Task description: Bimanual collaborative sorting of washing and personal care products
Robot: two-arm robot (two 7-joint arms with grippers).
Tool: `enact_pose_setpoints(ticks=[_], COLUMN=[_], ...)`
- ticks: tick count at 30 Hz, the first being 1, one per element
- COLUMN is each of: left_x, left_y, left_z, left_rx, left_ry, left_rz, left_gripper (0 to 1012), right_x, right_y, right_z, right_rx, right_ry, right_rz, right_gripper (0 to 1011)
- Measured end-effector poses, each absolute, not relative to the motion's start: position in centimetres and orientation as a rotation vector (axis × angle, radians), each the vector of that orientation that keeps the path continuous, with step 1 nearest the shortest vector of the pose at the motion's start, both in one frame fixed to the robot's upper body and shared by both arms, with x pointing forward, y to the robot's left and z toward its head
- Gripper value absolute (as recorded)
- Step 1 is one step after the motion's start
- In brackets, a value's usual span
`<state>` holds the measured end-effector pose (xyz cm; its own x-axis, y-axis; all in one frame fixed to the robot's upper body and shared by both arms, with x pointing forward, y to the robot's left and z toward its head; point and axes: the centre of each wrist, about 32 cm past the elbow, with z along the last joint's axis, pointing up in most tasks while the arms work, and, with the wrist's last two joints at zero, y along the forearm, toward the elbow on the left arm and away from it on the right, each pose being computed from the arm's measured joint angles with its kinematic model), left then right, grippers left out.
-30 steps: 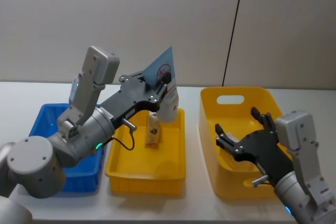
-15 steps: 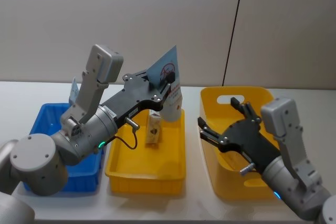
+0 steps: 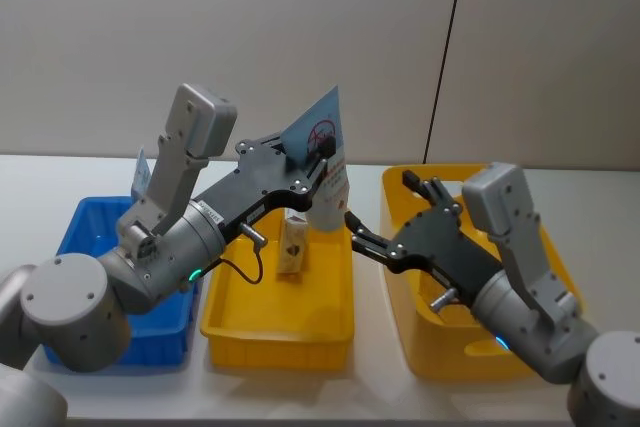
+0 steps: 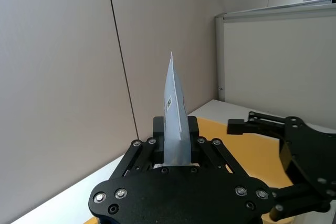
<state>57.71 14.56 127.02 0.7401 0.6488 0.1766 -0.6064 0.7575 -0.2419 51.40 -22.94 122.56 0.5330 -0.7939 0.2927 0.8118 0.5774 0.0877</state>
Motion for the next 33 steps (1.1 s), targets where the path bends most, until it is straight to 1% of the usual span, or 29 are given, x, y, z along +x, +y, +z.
enact_pose_setpoints(ticks=[17,19,20,21,25,26,30,32,33], left_x=[57.7,57.7,57.7,57.7,57.7,57.7,57.7,57.7,57.7], left_y=[14.5,14.5,14.5,14.5,14.5,14.5,14.5,14.5,14.5], left_z=[127.0,127.1,127.1,127.1,127.1,127.1,127.1,127.1,127.1], left_rx=[-0.173,-0.173,-0.173,-0.173,-0.173,-0.173,-0.173,-0.173,-0.173], left_ry=[-0.258,-0.258,-0.258,-0.258,-0.258,-0.258,-0.258,-0.258,-0.258], left_rz=[0.69,0.69,0.69,0.69,0.69,0.69,0.69,0.69,0.69], left_gripper=[220,220,220,220,220,220,220,220,220], right_x=[55.1,55.6,55.9,56.1,56.7,57.0,57.5,57.8,57.8], right_y=[-22.5,-22.4,-22.4,-22.3,-22.2,-22.2,-22.0,-21.9,-21.9], right_z=[122.6,122.6,122.6,122.7,122.7,122.8,122.9,122.9,122.9], right_rx=[-0.06,-0.058,-0.055,-0.054,-0.049,-0.046,-0.042,-0.038,-0.038], right_ry=[-0.3,-0.296,-0.295,-0.294,-0.29,-0.289,-0.288,-0.285,-0.285], right_rz=[-0.866,-0.851,-0.84,-0.833,-0.807,-0.794,-0.774,-0.759,-0.759], right_gripper=[1000,985,951,951,881,832,726,616,616])
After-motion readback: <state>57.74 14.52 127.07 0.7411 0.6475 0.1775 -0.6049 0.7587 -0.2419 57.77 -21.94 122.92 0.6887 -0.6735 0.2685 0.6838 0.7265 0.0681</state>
